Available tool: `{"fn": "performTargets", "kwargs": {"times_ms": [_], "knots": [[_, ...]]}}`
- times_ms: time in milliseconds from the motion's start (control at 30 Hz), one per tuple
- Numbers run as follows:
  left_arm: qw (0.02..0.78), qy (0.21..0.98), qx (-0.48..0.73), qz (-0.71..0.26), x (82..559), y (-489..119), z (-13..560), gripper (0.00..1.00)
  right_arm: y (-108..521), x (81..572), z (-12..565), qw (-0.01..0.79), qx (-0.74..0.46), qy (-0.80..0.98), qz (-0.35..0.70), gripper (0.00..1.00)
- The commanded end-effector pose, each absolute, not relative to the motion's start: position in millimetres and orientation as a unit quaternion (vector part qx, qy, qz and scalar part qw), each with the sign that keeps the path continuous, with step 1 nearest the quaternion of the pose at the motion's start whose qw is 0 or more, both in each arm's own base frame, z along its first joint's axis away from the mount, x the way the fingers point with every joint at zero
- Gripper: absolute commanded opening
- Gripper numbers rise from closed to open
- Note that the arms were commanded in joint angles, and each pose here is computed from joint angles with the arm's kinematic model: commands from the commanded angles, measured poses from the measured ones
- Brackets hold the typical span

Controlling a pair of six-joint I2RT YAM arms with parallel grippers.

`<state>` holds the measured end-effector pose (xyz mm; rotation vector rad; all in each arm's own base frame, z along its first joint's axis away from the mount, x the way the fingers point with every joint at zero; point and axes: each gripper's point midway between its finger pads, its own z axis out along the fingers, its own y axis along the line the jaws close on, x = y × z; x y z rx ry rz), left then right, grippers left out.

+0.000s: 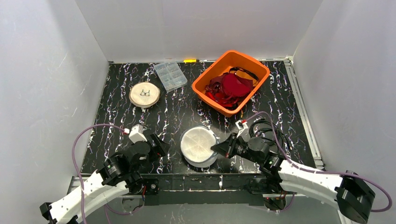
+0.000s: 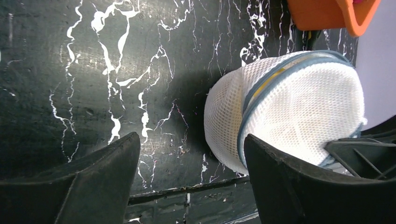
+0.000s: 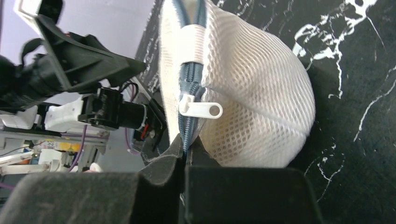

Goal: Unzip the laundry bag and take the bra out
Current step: Unzip the laundry bag at the center of the board, then open the laundry bag at the center of the board.

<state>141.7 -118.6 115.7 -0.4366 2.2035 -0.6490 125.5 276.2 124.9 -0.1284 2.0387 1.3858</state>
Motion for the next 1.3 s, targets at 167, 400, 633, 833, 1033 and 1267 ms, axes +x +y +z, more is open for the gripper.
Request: {"fn": "performTargets", "kwargs": {"times_ms": [167,400,633,833,1033,1267], "knots": [[0.372,0.880,-0.147,-0.254,151.7,-145.5,113.0,0.79,248.0,131.2,147.0,0.369,-0.054,0.802,0.468,0.53],[0.372,0.880,-0.150,-0.254,149.5,-142.2,115.8,0.79,214.6,134.1,168.2,0.395,-0.124,0.838,0.354,0.69],[0.362,0.884,-0.169,-0.242,141.5,-129.7,108.6,0.79,205.3,151.2,224.3,0.446,-0.160,0.827,0.303,0.69],[0.350,0.891,-0.183,-0.222,133.7,-117.2,101.5,0.79,231.3,160.1,225.1,0.443,-0.237,0.831,0.238,0.64],[0.342,0.894,-0.196,-0.211,126.4,-106.5,95.4,0.79,288.7,118.2,217.7,0.473,-0.378,0.789,0.104,0.67],[0.338,0.895,-0.201,-0.211,123.8,-104.1,92.0,0.80,335.3,85.2,190.0,0.469,-0.468,0.747,0.047,0.68]]}}
